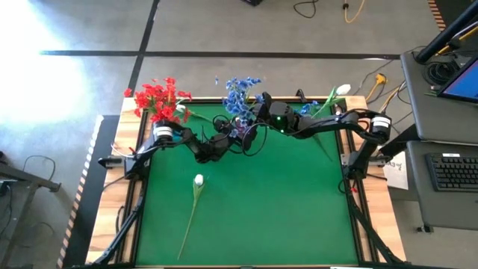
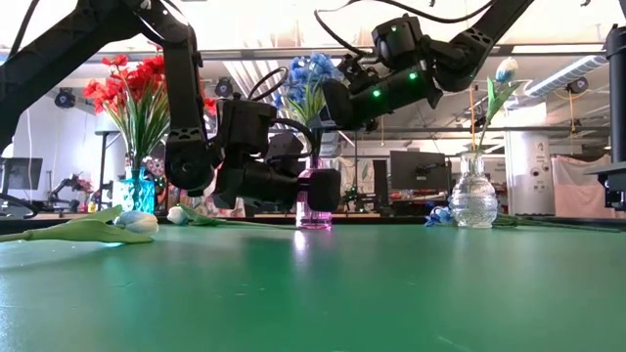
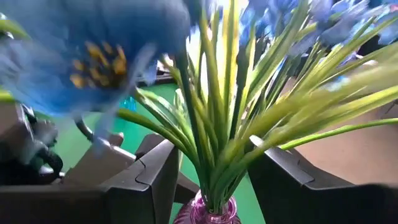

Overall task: Sort flowers into vase by color
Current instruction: Put the bottom blue flowers into the purple vase

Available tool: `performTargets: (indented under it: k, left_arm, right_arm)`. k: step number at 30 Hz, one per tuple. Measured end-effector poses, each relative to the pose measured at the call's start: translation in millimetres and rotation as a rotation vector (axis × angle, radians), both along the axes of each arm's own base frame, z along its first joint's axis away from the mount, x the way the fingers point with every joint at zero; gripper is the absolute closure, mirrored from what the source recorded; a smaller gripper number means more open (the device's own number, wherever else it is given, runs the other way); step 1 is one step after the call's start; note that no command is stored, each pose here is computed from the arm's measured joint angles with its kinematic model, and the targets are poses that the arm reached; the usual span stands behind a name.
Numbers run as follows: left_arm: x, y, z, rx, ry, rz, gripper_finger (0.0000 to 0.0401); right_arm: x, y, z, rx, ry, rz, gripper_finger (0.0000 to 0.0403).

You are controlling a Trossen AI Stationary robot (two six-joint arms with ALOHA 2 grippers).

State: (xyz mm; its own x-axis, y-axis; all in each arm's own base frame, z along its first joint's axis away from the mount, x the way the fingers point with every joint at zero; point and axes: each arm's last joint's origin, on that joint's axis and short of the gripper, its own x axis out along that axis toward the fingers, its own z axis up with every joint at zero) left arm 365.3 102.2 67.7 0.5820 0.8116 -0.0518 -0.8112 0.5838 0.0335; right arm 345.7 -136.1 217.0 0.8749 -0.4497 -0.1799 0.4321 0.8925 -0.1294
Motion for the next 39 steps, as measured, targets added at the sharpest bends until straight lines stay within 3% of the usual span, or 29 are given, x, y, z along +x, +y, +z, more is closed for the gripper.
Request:
performTargets:
  k: [8,13,21,39]
  left_arm:
    - [0,-9,1,0.004,0.001,-0.021,0.0025]
    - [0,-14,5,0.036,0.024,0.043,0.0025]
    - [-1,-22,9,0.033,0.017,-0.018,0.0025]
    - [-34,-32,32,0.006,-0.020,-0.023,0.0025]
  right_arm:
    - [-3,1,4,0.013,0.010,-0.002,0.0209]
    - [-4,2,6,0.023,0.010,-0.003,0.0197]
    - [-8,3,12,0.045,0.015,-0.007,0.0177]
    - [-19,8,18,0.136,0.076,-0.024,0.0112]
